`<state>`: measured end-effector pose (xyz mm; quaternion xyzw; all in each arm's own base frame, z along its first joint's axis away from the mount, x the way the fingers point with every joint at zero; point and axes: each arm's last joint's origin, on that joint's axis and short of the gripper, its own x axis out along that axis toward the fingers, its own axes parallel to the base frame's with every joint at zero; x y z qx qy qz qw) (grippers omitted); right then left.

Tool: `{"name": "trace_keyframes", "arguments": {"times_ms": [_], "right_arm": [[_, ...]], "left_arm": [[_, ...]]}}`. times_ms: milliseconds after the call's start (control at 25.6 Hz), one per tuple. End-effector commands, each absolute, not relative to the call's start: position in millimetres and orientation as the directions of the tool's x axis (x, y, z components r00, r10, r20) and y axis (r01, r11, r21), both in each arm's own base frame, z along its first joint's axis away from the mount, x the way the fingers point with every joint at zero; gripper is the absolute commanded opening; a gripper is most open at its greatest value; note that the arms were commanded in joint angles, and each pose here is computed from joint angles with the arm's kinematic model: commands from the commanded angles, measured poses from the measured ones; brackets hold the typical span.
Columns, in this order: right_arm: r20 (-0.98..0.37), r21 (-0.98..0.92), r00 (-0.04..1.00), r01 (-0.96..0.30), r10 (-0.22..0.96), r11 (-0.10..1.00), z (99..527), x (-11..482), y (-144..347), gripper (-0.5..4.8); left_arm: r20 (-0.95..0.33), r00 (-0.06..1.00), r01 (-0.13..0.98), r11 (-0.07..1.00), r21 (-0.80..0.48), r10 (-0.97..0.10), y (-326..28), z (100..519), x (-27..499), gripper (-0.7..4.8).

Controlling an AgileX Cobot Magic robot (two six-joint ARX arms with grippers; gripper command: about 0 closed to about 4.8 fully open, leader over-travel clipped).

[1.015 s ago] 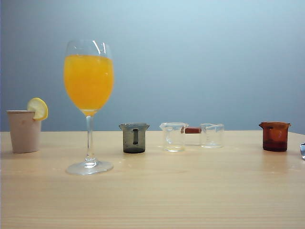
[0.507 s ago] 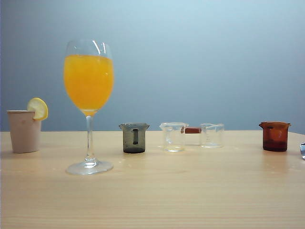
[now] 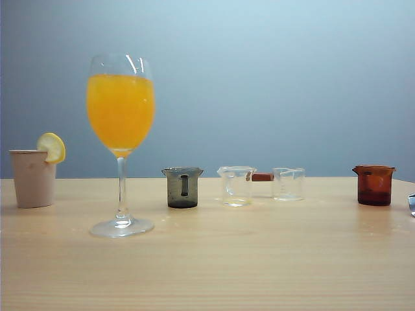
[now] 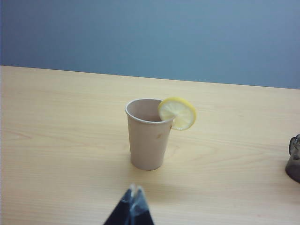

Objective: Pick up the third measuring cup from the left, pour the pineapple juice inside into the goblet, and finally put the measuring cup back in its original place.

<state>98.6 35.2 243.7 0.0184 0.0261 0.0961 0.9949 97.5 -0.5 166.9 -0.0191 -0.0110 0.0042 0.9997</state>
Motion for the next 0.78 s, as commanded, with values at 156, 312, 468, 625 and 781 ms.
{"name": "trace_keyframes", "arguments": {"times_ms": [156,312,468,625,781], "right_arm": [[0.006,0.054,0.985,-0.170,0.170,0.984,227,94,31,0.00],[0.048,0.057,0.982,-0.185,0.182,0.981,204,88,22,0.00],[0.071,0.052,0.982,-0.177,0.173,0.983,193,90,16,0.00],[0.042,0.048,0.979,-0.201,0.199,0.978,180,93,12,0.00],[0.055,0.046,0.986,-0.159,0.156,0.986,169,97,8,0.00]], "left_arm": [[0.036,0.999,-0.013,0.999,-0.035,0.015,0,169,97,-0.01],[0.036,0.999,-0.013,0.999,-0.035,0.015,0,169,97,-0.01],[0.034,0.999,-0.013,0.999,-0.035,0.015,0,169,97,-0.01],[0.033,0.999,-0.013,0.999,-0.034,0.014,0,169,97,-0.01],[0.028,1.000,-0.013,0.999,-0.035,0.014,0,168,97,-0.01]]}}
